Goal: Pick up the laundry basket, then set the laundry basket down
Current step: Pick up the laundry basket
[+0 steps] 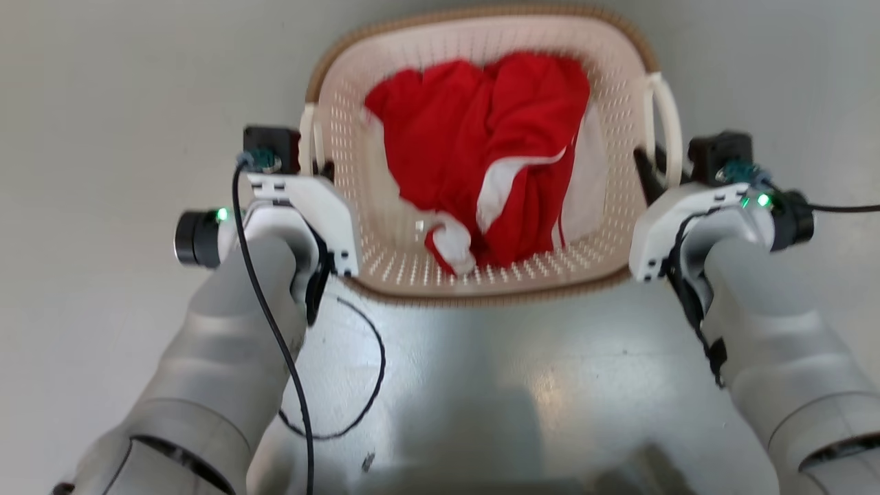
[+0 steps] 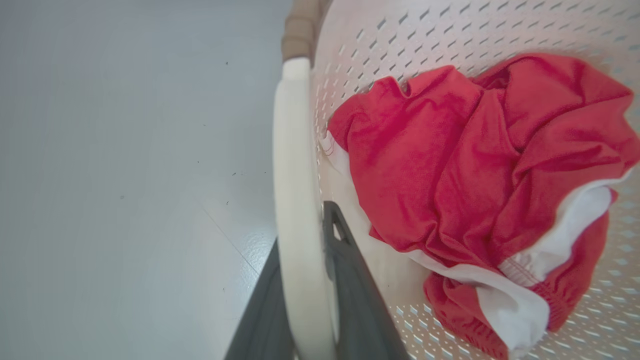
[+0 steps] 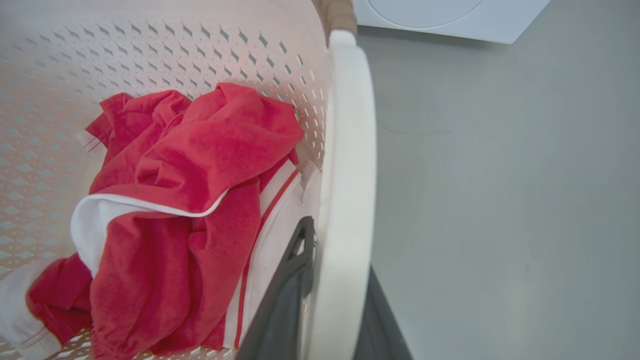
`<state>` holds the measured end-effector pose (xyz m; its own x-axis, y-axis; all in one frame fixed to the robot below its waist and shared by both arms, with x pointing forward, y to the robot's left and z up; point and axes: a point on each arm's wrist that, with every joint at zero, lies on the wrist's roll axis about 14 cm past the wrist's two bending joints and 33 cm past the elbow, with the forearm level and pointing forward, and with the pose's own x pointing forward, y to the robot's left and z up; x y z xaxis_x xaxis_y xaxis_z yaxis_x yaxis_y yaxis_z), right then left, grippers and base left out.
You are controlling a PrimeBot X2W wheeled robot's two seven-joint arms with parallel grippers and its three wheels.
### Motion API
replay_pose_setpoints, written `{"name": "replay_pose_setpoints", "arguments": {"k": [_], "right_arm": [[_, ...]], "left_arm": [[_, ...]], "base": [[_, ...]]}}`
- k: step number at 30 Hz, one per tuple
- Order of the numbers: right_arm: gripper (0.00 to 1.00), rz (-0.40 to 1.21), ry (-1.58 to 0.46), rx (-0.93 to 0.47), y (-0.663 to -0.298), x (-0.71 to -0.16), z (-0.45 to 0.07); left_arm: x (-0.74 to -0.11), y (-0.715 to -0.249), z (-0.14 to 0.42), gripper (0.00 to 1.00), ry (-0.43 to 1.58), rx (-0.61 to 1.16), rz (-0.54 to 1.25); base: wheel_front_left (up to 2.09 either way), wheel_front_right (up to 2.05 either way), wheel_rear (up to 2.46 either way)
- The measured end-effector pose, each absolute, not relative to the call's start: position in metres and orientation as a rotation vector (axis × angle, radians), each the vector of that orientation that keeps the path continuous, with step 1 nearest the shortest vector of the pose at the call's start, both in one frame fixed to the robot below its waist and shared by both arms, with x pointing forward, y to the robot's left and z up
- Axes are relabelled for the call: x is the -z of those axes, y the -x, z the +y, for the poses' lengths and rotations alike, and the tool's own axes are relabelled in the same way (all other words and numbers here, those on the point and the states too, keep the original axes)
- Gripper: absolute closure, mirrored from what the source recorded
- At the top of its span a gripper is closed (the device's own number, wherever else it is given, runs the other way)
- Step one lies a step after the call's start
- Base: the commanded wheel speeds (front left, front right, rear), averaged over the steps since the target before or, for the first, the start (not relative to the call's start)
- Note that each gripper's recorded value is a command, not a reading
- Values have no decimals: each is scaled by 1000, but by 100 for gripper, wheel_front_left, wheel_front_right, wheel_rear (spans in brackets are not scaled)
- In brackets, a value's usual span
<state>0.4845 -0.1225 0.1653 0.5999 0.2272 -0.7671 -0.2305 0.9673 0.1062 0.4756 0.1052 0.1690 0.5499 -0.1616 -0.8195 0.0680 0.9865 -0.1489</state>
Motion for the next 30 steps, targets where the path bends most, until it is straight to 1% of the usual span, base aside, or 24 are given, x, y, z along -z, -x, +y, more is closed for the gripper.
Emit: {"name": "replay_pose_setpoints", "arguments": {"k": [5,13,21,30], "right_arm": [[100,920,15,-272,-466,-185,-124],[100,975,13,-291,-425,-222,-121],[100,982,5,-297,-388,-261,-121],[100,991,-9,-277,-343,-290,-129]], "left_arm": [[-187,-458,103,100,90,152,999],[-220,-421,102,100,81,161,1016],[-251,-391,96,100,73,186,994],[-279,-363,83,100,45,241,969]], "base": [[0,0,0],[0,0,0],[0,0,0],[0,0,0]]}}
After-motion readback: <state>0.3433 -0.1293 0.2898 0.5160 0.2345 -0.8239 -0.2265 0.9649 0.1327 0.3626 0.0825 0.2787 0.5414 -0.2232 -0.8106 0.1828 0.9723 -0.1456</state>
